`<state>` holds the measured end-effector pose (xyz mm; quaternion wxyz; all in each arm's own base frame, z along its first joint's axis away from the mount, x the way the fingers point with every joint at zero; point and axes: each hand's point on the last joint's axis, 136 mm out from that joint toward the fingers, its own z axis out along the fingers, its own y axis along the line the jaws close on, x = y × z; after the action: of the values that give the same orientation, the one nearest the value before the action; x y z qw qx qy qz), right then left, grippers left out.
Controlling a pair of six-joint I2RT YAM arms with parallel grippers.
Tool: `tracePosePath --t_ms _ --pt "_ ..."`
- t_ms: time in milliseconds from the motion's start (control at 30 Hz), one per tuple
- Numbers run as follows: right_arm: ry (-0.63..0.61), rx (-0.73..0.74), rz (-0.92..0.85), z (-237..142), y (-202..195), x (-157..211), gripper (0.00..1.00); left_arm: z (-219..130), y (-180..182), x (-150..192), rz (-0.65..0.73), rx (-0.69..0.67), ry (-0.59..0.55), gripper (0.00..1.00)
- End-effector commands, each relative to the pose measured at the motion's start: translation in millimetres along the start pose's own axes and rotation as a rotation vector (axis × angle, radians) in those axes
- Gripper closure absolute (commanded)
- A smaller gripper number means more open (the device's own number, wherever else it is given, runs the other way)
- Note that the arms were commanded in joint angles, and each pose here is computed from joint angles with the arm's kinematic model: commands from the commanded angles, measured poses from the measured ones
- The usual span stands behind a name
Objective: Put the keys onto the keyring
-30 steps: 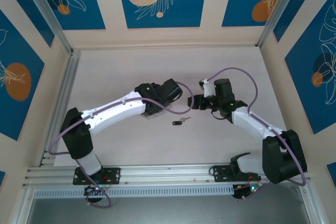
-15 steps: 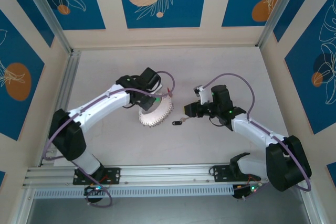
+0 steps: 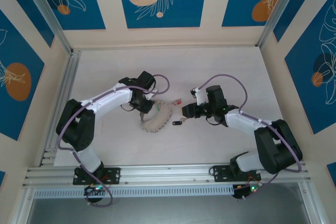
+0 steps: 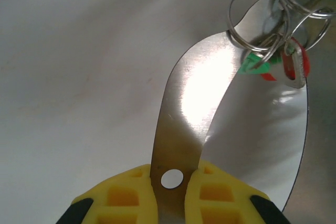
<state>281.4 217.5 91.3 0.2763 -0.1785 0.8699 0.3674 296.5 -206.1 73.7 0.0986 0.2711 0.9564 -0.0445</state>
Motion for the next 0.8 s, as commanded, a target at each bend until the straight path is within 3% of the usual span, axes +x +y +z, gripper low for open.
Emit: tracePosePath --t_ms 0,167,267,467,633,767 --pt "-0.030 -0.050 -0.051 3 11 -18 0.52 17 2 1 -0.033 0.041 0.021 1.00" --pt "-0.008 -0.075 -0.079 11 14 -20 0.54 33 11 11 -0.055 0.018 0.068 1.00" --pt "0.002 -0.088 -0.098 14 18 -21 0.55 34 16 16 -0.061 -0.006 0.077 0.93" --pt "0.010 -0.101 -0.093 18 22 -21 0.55 13 26 15 -0.059 -0.060 0.046 0.54" --pt "0.022 -0.102 -0.073 20 21 -15 0.55 -30 28 -2 -0.010 -0.102 -0.047 0.32" --pt "0.030 -0.102 -0.046 23 17 -11 0.54 -46 8 -29 0.069 -0.070 -0.115 0.38"
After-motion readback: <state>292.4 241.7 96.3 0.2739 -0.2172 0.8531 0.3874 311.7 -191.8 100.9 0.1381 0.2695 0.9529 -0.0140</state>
